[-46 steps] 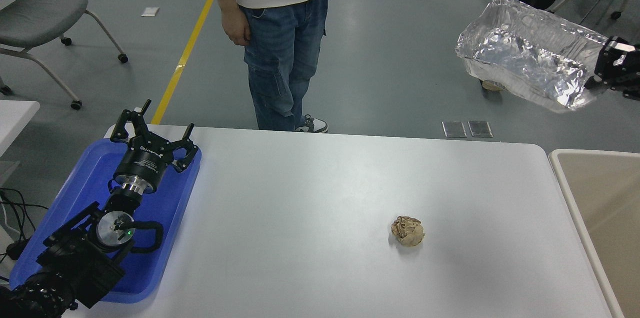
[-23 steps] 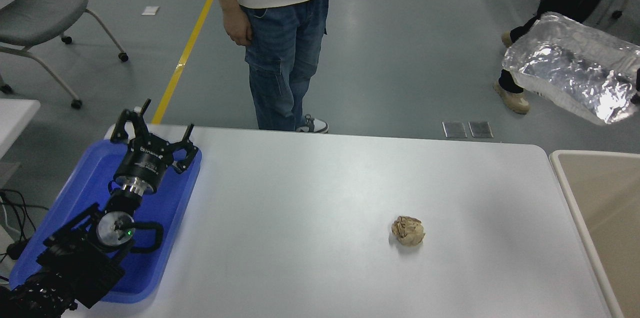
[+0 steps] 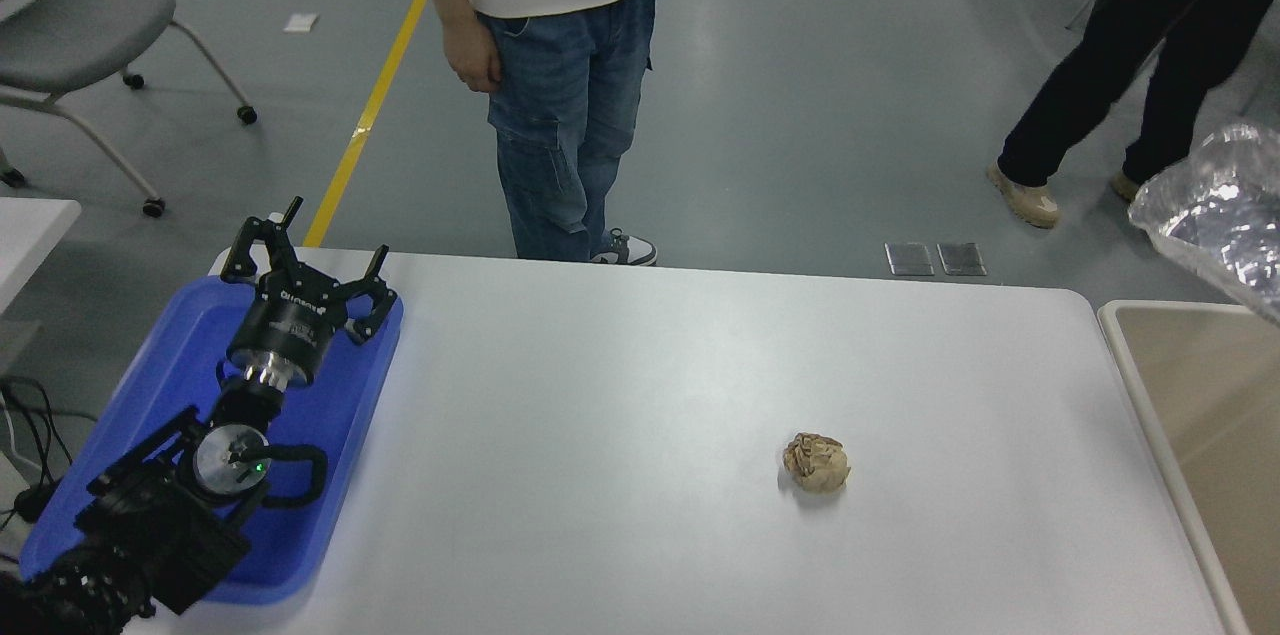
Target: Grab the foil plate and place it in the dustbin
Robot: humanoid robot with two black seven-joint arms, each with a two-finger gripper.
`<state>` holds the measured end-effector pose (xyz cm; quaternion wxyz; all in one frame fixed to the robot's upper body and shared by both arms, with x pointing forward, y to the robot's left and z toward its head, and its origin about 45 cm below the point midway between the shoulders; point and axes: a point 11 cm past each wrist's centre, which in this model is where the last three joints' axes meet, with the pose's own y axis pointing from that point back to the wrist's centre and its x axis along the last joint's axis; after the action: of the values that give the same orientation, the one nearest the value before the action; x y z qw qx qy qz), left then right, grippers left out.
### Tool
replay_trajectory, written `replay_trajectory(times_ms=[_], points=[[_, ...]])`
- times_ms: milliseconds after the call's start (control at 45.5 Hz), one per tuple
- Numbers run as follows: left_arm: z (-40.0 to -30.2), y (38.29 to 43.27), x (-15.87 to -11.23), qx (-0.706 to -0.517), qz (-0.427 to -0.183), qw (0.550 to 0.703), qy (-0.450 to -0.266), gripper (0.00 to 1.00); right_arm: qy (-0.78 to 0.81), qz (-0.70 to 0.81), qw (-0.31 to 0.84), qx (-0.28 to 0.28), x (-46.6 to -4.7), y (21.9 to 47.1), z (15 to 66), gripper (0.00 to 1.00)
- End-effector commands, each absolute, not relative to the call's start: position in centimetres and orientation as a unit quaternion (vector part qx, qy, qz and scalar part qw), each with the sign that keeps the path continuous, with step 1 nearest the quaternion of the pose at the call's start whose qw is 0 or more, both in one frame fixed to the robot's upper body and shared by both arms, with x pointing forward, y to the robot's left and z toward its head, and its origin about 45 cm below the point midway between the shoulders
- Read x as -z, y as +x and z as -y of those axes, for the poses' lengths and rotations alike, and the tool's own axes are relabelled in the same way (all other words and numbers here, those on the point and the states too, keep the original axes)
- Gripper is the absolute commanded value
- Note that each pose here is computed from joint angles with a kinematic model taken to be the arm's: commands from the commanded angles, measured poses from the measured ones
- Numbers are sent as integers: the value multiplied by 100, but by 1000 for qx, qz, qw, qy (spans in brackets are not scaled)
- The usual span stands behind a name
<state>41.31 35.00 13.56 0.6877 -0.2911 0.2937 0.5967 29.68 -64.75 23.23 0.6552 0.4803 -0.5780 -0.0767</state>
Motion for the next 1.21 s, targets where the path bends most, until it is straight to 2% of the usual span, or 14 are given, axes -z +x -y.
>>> replay_trajectory(times_ms=[0,308,703,791,813,835,945,1011,1121,1187], points=[[-3501,4131,-1356,-597,-294,688,-291,100,415,593,682,105,-1890,2328,6831,0],[-3500,4131,-1355,-597,-294,688,-291,100,405,594,683,129,-1359,1976,6805,0],[-3501,4131,-1356,-597,-294,688,-291,100,412,590,682,131,-1187,1975,6692,0],[-3501,4131,-1356,-597,-294,688,-291,100,408,594,682,124,-1206,1993,6702,15],[-3503,4132,-1358,-597,-294,687,-292,100,406,595,684,121,-1213,1995,6708,28],[-3501,4131,-1356,-597,-294,688,-291,100,405,596,683,119,-1219,2003,6710,34],[-3502,4131,-1355,-597,-294,687,-291,100,402,600,682,113,-1261,2040,6725,54],[-3501,4131,-1356,-597,-294,688,-291,100,403,602,680,112,-1270,2050,6727,72],[-3501,4131,-1356,-597,-294,688,-291,100,403,605,678,112,-1285,2060,6731,84],[-3501,4131,-1356,-597,-294,688,-291,100,406,610,672,107,-1328,2149,6714,97]])
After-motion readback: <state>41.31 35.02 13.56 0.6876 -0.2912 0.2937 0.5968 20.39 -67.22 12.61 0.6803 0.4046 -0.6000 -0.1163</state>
